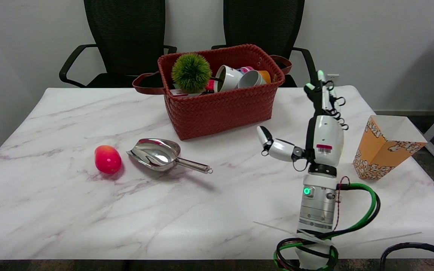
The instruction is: Pick up the popcorn box.
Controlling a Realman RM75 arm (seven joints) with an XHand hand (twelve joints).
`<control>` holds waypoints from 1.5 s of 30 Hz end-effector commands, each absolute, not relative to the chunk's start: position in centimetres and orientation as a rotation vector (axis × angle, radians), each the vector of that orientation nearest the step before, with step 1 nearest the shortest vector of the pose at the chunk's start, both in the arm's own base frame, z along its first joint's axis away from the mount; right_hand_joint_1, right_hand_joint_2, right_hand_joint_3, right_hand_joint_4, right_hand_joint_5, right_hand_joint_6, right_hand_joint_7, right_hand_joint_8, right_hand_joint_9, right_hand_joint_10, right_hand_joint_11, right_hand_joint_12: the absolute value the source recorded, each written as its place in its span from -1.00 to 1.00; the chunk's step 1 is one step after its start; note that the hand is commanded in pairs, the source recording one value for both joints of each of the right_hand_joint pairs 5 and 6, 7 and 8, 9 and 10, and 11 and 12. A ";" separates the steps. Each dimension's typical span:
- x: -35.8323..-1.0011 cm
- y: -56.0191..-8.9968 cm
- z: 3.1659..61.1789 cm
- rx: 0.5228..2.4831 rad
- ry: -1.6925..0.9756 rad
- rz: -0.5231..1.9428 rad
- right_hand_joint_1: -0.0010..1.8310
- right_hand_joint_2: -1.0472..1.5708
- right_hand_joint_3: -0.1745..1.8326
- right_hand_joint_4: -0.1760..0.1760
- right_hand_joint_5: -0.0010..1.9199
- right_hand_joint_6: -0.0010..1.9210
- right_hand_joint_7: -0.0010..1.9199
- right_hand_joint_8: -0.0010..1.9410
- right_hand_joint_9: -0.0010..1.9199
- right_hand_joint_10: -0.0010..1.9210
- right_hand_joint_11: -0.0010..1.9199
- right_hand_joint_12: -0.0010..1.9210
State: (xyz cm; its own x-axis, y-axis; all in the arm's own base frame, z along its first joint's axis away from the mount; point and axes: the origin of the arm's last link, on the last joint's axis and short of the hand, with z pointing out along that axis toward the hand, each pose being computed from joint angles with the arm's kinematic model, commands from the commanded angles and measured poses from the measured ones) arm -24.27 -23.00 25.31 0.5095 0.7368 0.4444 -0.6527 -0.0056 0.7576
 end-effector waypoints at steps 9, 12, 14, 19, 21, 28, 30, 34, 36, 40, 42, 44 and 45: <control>-21.2 -19.7 26.4 0.879 0.536 0.898 0.22 -0.03 -0.11 0.00 -0.88 -0.88 -0.63 -0.64 -0.61 -0.61 -0.84 -0.84; -21.1 -19.7 27.0 0.835 0.549 0.874 0.22 -0.03 -0.08 0.00 -0.88 -0.88 -0.63 -0.63 -0.60 -0.60 -0.82 -0.82; -21.1 -19.6 27.6 0.804 0.558 0.868 0.22 -0.04 -0.07 0.00 -0.88 -0.88 -0.61 -0.62 -0.60 -0.60 -0.83 -0.83; -21.0 -19.4 29.0 0.738 0.582 0.856 0.20 -0.03 -0.05 0.00 -0.87 -0.87 -0.58 -0.58 -0.57 -0.57 -0.90 -0.90; -21.1 -19.2 29.6 0.720 0.587 0.857 0.19 -0.02 -0.05 0.00 -0.86 -0.86 -0.57 -0.57 -0.57 -0.57 -0.92 -0.92; -22.2 -18.2 32.1 0.641 0.463 1.005 0.17 -0.05 -0.05 0.00 -0.98 -0.98 -0.58 -0.59 -0.60 -0.60 -0.90 -0.90; -22.4 -18.0 32.5 0.625 0.458 0.995 0.16 -0.07 -0.04 0.00 -1.00 -1.00 -0.62 -0.62 -0.64 -0.64 -0.94 -0.94; -22.6 -17.3 33.2 0.573 0.430 1.002 0.15 -0.09 -0.02 0.00 -1.00 -1.00 -0.66 -0.66 -0.66 -0.66 -0.98 -0.98; -22.8 -16.9 33.6 0.560 0.419 1.023 0.14 -0.13 0.00 0.00 -1.00 -1.00 -0.67 -0.67 -0.66 -0.66 -0.98 -0.98; -23.4 -16.0 34.6 0.547 0.392 1.094 0.13 -0.13 -0.04 0.00 -1.00 -1.00 -0.69 -0.69 -0.65 -0.65 -0.94 -0.94; -23.7 -15.7 35.0 0.535 0.374 1.125 0.13 -0.13 -0.06 0.00 -1.00 -1.00 -0.70 -0.70 -0.65 -0.65 -0.93 -0.93; -24.1 -15.5 35.4 0.521 0.356 1.154 0.13 -0.13 -0.07 0.00 -1.00 -1.00 -0.72 -0.73 -0.67 -0.67 -0.94 -0.94; -24.3 -15.4 35.6 0.513 0.345 1.166 0.13 -0.13 -0.08 0.00 -1.00 -1.00 -0.74 -0.74 -0.69 -0.69 -0.96 -0.96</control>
State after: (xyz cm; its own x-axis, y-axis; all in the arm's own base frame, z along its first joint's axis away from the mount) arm -22.34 -18.14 31.91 0.4770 0.8778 -0.0445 -0.6259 0.3748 0.6840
